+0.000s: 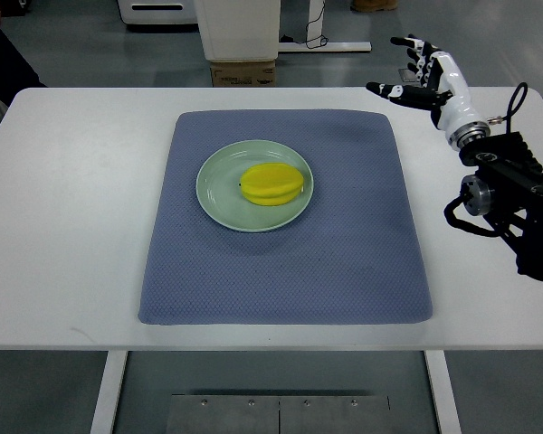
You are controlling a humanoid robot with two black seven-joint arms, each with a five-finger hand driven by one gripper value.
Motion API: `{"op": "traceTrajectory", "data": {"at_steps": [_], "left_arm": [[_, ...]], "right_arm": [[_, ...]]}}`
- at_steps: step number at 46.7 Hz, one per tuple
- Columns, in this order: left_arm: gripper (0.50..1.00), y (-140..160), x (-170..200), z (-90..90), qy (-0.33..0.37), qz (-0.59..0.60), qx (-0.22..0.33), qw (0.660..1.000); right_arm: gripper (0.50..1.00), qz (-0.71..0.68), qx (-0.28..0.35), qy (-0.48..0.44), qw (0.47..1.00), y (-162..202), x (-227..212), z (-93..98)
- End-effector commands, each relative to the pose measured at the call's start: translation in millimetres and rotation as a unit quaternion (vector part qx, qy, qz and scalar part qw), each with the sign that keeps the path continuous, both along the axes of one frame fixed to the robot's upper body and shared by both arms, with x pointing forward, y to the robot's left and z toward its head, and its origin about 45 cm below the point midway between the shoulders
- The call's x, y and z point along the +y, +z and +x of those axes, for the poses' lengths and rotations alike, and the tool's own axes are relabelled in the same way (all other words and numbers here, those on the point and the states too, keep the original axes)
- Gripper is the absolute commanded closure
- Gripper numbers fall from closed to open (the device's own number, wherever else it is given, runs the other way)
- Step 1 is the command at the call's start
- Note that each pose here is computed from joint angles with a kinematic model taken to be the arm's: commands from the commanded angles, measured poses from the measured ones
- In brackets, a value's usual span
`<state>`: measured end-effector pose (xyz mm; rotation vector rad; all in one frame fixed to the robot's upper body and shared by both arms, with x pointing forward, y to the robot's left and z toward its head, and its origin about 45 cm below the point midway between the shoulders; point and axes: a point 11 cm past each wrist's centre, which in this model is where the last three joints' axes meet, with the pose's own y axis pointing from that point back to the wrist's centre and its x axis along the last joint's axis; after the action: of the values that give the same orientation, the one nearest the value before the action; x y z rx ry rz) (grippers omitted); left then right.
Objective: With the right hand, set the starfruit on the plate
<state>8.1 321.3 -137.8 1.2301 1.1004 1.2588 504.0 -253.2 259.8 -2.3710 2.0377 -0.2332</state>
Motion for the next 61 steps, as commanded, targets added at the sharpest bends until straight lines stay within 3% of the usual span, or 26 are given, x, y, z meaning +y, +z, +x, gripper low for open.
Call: {"op": "traceTrajectory", "data": {"at_steps": [1,13,21,46,61], "left_arm": [[0.500,0,0,0.0,0.000,0.000,0.000,1.000],[0.500,0,0,0.0,0.000,0.000,0.000,1.000],[0.500,0,0,0.0,0.000,0.000,0.000,1.000],[0.500,0,0,0.0,0.000,0.001,0.000,1.000],[0.500,0,0,0.0,0.000,0.000,0.000,1.000]], "right_arm": [[0.500,-0.009,-0.004,-0.016,1.000,5,-20,0.8],[0.500,-0.032,0.017,-0.070,0.997,2,-85,-6.6],[0.500,0.056,0.048,-0.120,0.990,-16,-113,-17.5],[0.500,0.318,0.135,-0.116,0.931,-65,-104,-26.7],[0.500,0.350,0.161,-0.102,0.917,-91,-85,-37.1]]}}
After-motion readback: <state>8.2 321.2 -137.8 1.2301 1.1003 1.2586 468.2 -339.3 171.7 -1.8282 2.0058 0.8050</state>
